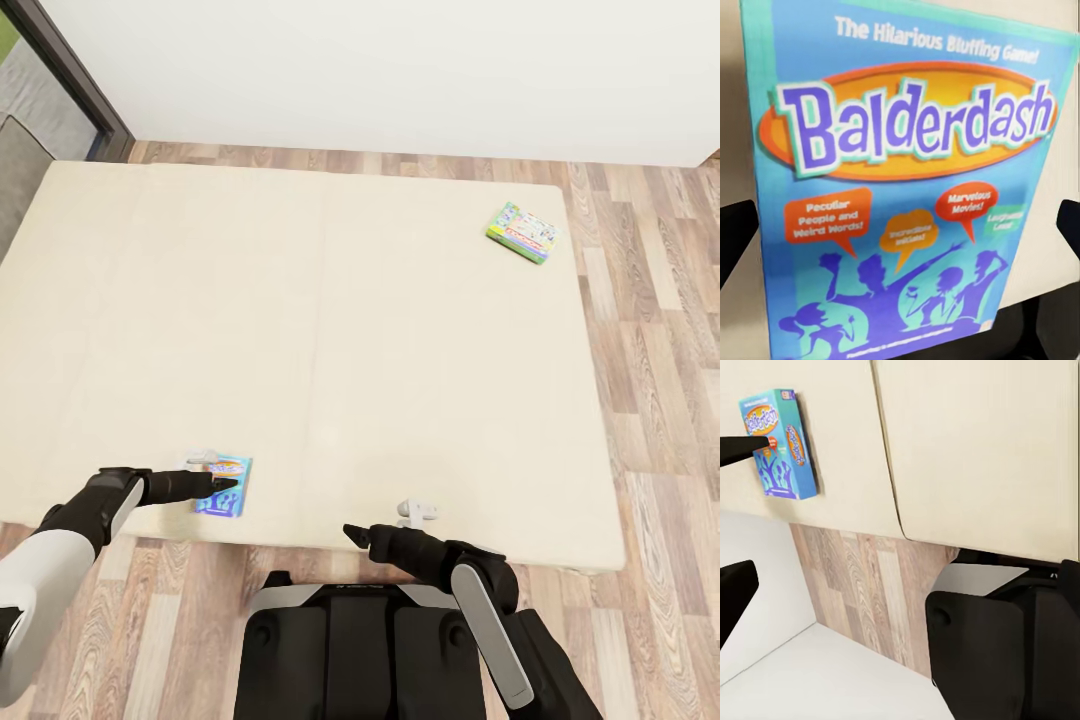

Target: Put all the toys in the child's room - the three board games (two on the bed and one on the table), the two jigsaw puzzles on the table, and the tennis ball on the table - inside the toy box on the table in the child's room.

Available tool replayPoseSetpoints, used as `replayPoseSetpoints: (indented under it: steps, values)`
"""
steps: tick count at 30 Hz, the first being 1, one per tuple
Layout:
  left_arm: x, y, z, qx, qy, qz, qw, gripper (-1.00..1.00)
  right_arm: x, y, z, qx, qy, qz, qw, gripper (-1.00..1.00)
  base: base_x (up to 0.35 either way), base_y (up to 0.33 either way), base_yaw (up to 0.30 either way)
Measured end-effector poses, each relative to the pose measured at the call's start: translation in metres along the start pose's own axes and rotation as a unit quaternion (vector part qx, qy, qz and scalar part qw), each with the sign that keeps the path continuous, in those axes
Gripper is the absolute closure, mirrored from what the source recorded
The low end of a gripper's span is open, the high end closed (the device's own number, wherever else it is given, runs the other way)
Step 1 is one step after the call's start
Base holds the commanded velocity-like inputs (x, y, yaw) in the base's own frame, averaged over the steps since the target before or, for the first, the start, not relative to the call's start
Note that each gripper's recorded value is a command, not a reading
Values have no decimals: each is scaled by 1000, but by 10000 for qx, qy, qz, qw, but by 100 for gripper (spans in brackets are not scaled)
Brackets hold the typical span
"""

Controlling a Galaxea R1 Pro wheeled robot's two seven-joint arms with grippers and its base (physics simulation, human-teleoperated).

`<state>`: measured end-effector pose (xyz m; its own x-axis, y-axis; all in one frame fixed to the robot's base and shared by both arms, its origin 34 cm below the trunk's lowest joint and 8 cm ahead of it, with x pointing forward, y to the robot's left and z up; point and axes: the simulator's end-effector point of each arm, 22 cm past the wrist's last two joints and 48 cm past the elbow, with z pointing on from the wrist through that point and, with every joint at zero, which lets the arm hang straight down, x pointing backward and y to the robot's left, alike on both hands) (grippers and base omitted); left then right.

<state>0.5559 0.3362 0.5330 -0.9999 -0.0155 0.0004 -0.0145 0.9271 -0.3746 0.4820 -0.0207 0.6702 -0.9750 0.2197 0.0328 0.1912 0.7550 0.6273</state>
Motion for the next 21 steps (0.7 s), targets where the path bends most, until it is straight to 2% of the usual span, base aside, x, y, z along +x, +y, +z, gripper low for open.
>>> replayPoseSetpoints:
  steps: [5,21]
  values:
    - [0,0,0,0,2,0,10000,-100,0,0,0,0,1,0,10000,-100,0,-144,0]
    - [0,-1,1,10,6,-2,10000,-100,0,0,0,1,1,0,10000,-100,0,-230,0]
